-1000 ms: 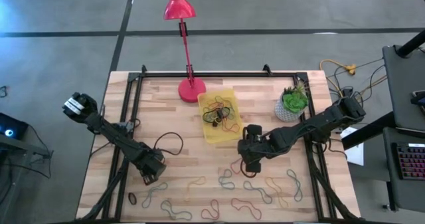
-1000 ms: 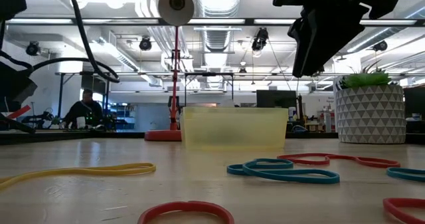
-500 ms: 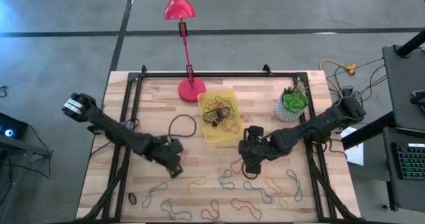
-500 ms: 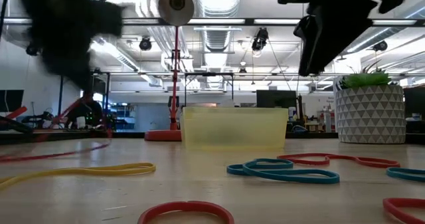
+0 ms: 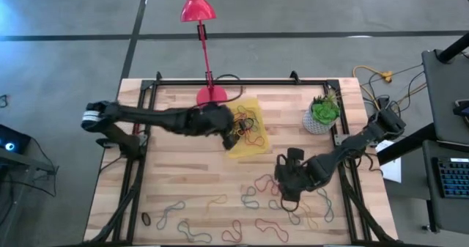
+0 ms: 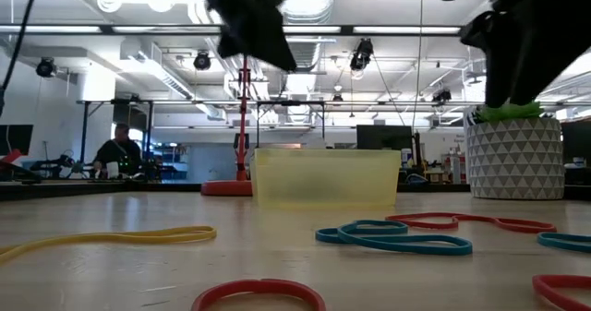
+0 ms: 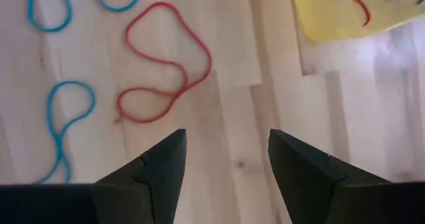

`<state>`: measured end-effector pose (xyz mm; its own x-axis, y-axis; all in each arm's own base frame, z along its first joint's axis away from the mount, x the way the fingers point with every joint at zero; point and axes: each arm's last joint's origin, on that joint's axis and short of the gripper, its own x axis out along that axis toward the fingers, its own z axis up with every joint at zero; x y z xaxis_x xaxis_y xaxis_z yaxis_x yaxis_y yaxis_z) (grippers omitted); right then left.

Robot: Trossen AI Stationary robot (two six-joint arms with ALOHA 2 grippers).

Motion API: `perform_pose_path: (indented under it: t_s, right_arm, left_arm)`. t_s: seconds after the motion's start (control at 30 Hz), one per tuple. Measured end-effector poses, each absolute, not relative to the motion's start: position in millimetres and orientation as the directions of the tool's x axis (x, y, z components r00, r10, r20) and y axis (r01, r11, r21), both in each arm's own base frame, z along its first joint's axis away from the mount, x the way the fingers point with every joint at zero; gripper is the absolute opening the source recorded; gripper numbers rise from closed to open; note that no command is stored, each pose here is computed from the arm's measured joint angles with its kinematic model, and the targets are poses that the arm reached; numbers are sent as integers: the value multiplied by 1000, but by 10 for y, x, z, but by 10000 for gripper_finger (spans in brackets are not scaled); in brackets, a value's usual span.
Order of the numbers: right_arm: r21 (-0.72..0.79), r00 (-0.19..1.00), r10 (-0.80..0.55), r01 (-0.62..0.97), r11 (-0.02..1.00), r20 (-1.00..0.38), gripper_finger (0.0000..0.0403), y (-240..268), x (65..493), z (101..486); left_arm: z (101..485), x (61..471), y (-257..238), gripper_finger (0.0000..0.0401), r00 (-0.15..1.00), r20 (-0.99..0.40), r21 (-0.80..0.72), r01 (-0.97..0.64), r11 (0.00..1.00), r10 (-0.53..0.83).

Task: Pick and place rubber bands into bin
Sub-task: Put the red rubber band into the yellow bin, then put the blue rubber band into the yellow bin

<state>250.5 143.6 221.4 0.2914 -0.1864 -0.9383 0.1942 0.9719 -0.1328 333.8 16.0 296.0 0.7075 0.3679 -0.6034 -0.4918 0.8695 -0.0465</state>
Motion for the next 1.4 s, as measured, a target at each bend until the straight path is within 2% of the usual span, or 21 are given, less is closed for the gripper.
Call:
perform_pose_path:
  t_s: [0.17,0.37,0.6,0.73,0.87,1.0,1.13,1.3,1.4]
  right_arm:
    - [-115,293,-175,209,971,-940,201,1582,2392,2179]
    - [-128,260,-178,196,972,-949,201,1753,2147,2022]
    - [-78,113,-103,209,975,-988,201,1943,1730,1752]
    - [-60,48,-74,247,967,-996,201,2007,1553,1658]
    - [-61,40,-78,322,945,-996,201,2057,1445,1636]
    - [-56,61,-99,501,863,-993,201,2094,1345,1698]
    - [5,105,-102,722,692,-989,201,2134,1163,1800]
    - [-53,-36,-43,857,512,-998,201,2125,957,1771]
    - [-66,-63,-22,872,485,-998,201,2081,937,1730]
  left_arm:
    - [2611,3579,422,29,632,-688,-12,-501,865,357]
    - [2399,3702,445,109,605,-744,-68,-491,868,284]
    - [2800,3647,218,183,710,-671,-79,-354,932,213]
    - [3005,3472,-9,195,765,-632,-127,-260,957,124]
    - [3036,3353,-243,196,774,-630,-143,-200,969,67]
    - [2951,3279,-385,196,762,-645,-202,-247,948,61]
    - [2769,3233,-442,196,725,-686,-261,-327,908,64]
    - [2538,3159,-442,196,675,-735,-318,-432,844,68]
    - [2458,3107,-433,196,656,-751,-330,-468,820,72]
